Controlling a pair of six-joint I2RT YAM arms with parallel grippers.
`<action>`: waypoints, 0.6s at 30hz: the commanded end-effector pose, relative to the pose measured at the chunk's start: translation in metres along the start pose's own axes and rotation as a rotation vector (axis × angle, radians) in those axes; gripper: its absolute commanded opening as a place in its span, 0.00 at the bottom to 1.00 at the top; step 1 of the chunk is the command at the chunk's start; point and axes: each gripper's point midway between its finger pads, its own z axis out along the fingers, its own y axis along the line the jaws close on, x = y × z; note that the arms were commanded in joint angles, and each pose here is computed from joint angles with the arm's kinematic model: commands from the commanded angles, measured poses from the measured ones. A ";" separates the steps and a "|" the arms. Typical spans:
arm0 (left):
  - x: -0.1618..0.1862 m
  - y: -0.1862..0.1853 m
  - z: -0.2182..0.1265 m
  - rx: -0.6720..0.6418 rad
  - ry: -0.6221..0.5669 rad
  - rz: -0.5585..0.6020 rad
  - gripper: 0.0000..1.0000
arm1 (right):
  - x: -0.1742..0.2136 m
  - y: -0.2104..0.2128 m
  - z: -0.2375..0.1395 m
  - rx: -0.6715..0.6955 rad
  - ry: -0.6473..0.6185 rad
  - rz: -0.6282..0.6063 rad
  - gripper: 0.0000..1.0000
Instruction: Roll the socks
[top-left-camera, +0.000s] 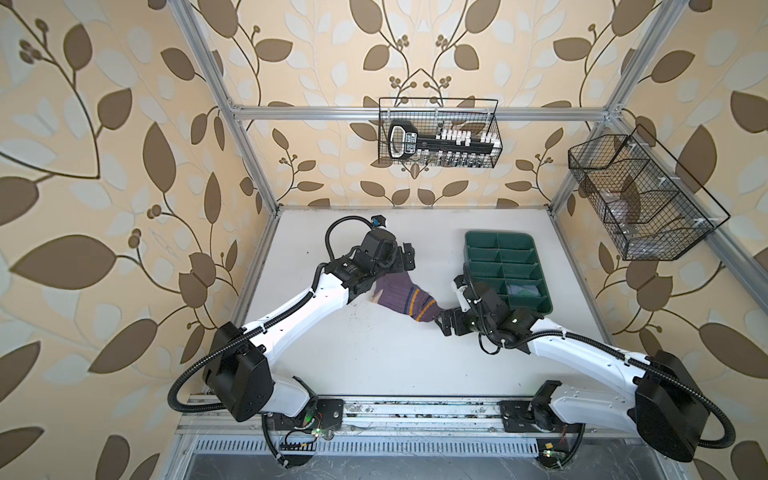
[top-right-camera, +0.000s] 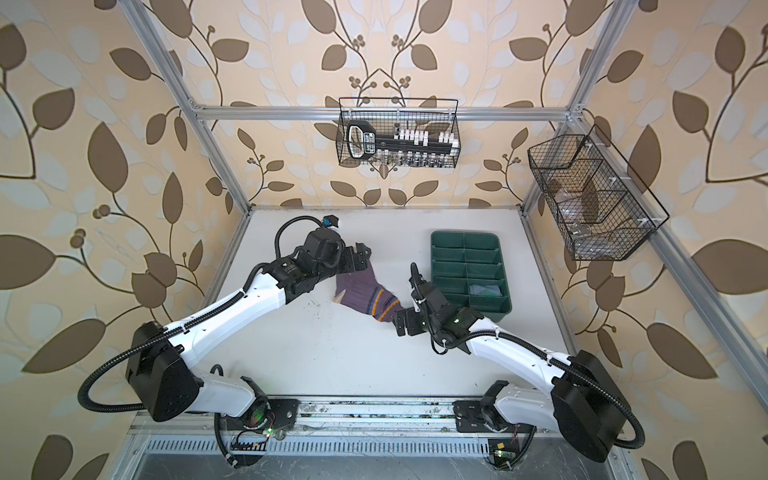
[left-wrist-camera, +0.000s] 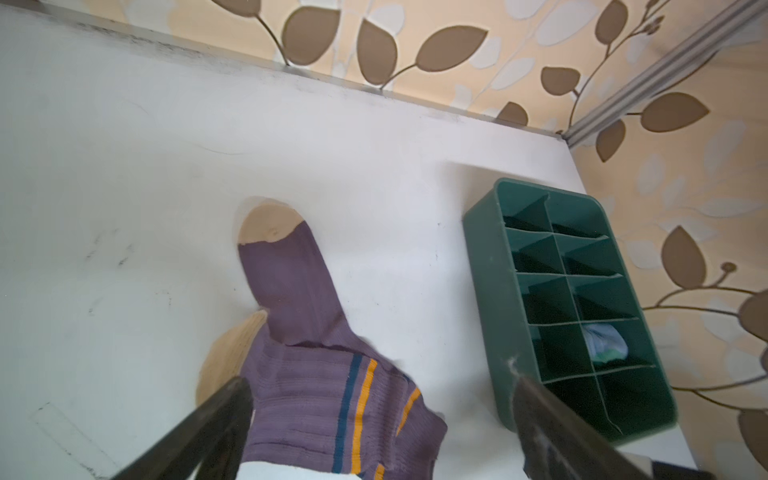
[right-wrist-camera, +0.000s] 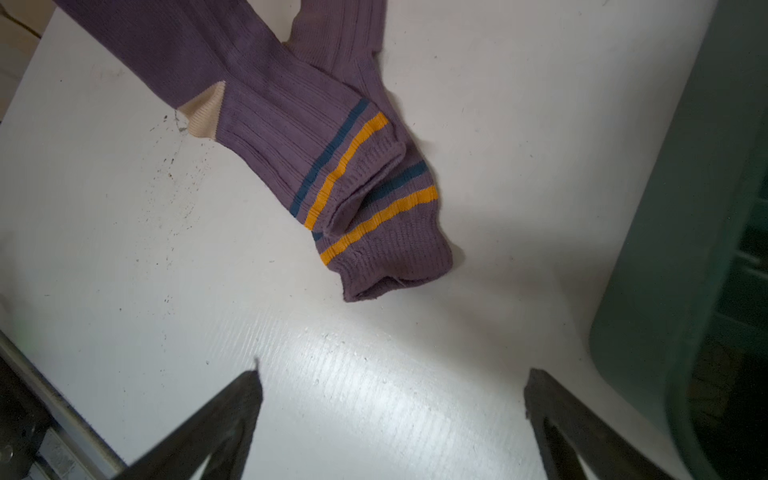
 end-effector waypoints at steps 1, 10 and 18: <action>-0.012 -0.040 -0.027 0.233 0.058 0.003 0.99 | -0.014 0.013 -0.014 -0.069 -0.034 -0.009 1.00; 0.017 -0.088 -0.098 0.661 0.275 0.030 0.99 | -0.054 0.020 -0.081 -0.175 -0.260 0.011 1.00; 0.013 -0.106 -0.155 0.807 0.232 0.144 0.99 | -0.063 0.046 -0.120 -0.341 -0.365 -0.051 1.00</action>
